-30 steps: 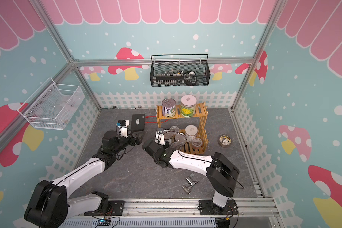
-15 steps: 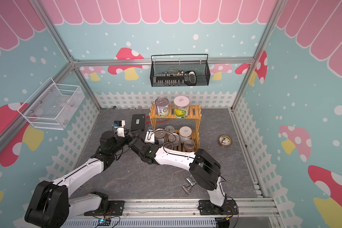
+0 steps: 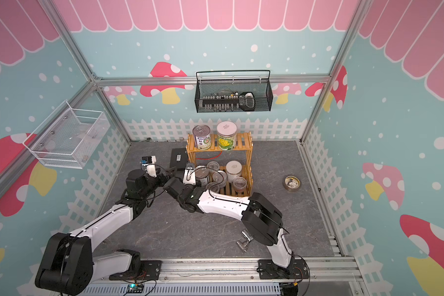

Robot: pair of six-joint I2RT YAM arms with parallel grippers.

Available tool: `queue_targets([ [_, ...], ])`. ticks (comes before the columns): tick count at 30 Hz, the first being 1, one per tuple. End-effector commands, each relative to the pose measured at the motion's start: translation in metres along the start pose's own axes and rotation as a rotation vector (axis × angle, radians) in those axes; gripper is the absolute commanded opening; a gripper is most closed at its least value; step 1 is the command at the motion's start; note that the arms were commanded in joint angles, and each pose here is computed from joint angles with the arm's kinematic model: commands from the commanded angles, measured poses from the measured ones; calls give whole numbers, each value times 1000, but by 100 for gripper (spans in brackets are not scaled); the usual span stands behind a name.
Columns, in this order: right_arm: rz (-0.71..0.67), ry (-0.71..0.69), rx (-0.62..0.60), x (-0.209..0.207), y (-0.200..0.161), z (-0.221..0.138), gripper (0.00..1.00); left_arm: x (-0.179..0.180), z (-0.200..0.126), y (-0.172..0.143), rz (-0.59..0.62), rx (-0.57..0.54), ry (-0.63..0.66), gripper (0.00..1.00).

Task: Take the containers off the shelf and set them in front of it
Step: Adjust the shelf at the center of the board.

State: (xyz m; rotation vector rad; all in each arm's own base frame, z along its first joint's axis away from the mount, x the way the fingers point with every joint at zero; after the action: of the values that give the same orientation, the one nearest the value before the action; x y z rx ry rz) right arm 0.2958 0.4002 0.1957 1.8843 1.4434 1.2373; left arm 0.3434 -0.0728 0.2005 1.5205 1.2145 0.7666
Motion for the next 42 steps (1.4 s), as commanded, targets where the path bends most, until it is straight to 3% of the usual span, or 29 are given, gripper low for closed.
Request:
queue_targets([
  [1,18,49,87,10,-21,-2,11,0,2,-4,9,9,-14,99],
  [12,63,-6,16,-4,7,-21,39,-4,4,-3,-5,17,-54,99],
  [25,118,113,12,-17,42,-66,54,-12,2,8,-12,2,-92,99],
  [28,77,169,-2,-22,53,-80,65,-18,0,15,-3,-6,-106,99],
  [35,-165,314,-39,-37,83,-109,89,-54,-11,45,104,-33,-190,99],
  [42,-290,487,-51,-72,118,-122,96,-87,-27,83,236,-72,-292,99],
])
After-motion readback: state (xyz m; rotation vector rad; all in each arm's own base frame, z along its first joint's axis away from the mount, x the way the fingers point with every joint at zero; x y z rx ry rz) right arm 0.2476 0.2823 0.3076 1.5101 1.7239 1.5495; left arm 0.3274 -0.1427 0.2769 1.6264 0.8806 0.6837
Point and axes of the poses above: each gripper's point midway between its finger pads, its own z axis out along the fingers, its own x axis along the line the jaws close on, y = z × x, the point moved 5 cm from there along -z, back along the fingers, and after that the axes turned 13 degrees about z, right-handed, at the moved point
